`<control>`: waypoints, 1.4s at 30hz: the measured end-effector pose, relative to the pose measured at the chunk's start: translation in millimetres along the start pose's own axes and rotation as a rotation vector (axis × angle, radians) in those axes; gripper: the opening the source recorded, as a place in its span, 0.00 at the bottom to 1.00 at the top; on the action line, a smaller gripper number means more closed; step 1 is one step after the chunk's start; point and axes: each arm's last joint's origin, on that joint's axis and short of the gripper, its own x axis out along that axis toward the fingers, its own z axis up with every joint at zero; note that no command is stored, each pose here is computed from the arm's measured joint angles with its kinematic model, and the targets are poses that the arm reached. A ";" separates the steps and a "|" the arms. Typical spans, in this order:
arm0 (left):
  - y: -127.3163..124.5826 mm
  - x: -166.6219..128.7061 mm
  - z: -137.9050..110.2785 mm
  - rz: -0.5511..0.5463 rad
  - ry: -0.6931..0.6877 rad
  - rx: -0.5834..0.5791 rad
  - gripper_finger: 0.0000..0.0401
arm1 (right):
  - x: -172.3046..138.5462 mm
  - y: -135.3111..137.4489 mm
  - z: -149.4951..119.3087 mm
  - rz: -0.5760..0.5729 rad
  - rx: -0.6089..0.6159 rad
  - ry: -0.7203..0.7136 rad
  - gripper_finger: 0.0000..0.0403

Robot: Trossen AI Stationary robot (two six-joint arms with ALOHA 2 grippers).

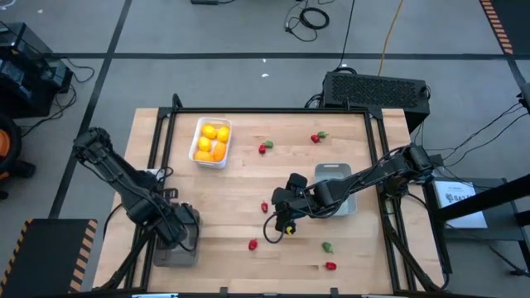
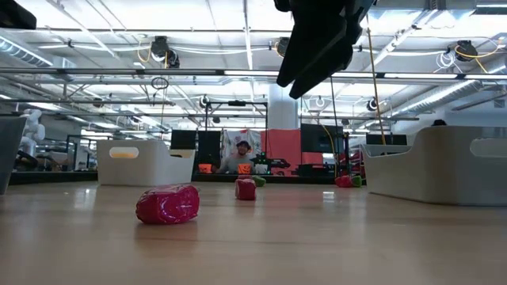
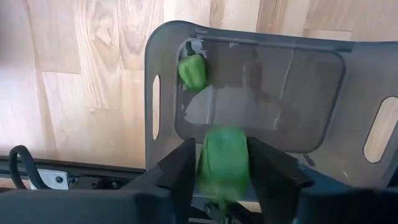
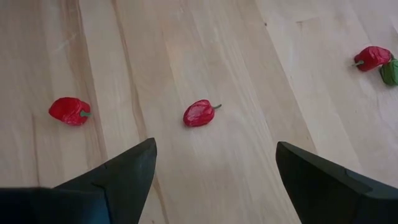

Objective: Sort produce into baskets
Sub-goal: Put the bottom left green chili pepper into the transparent black bin, then put the top left green chili pepper into the transparent black bin

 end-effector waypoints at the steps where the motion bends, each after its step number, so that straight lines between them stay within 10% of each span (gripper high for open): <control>1: -0.1 0.0 0.0 -0.002 0.001 0.000 0.40 | 0.0 0.0 0.0 0.000 0.000 0.000 0.79; 10: -1.8 -0.2 2.7 -0.005 -0.042 0.055 0.51 | 0.0 0.1 0.1 0.001 0.000 -0.001 0.79; 20: 10.7 -4.1 54.1 0.187 -0.515 0.227 0.51 | 0.0 2.3 4.9 0.022 0.062 -0.048 0.79; 29: 66.8 15.5 90.0 0.324 -0.554 0.168 0.51 | 9.6 -16.5 11.0 -0.287 -0.100 -0.139 0.79; 35: 92.0 -7.7 69.1 0.447 -0.699 0.131 0.51 | 31.6 -66.3 30.8 -0.327 -0.143 -0.075 0.79; 42: 120.5 -33.4 34.0 0.343 -1.052 -0.001 0.51 | 52.3 -163.5 53.9 -0.261 -0.060 0.000 0.79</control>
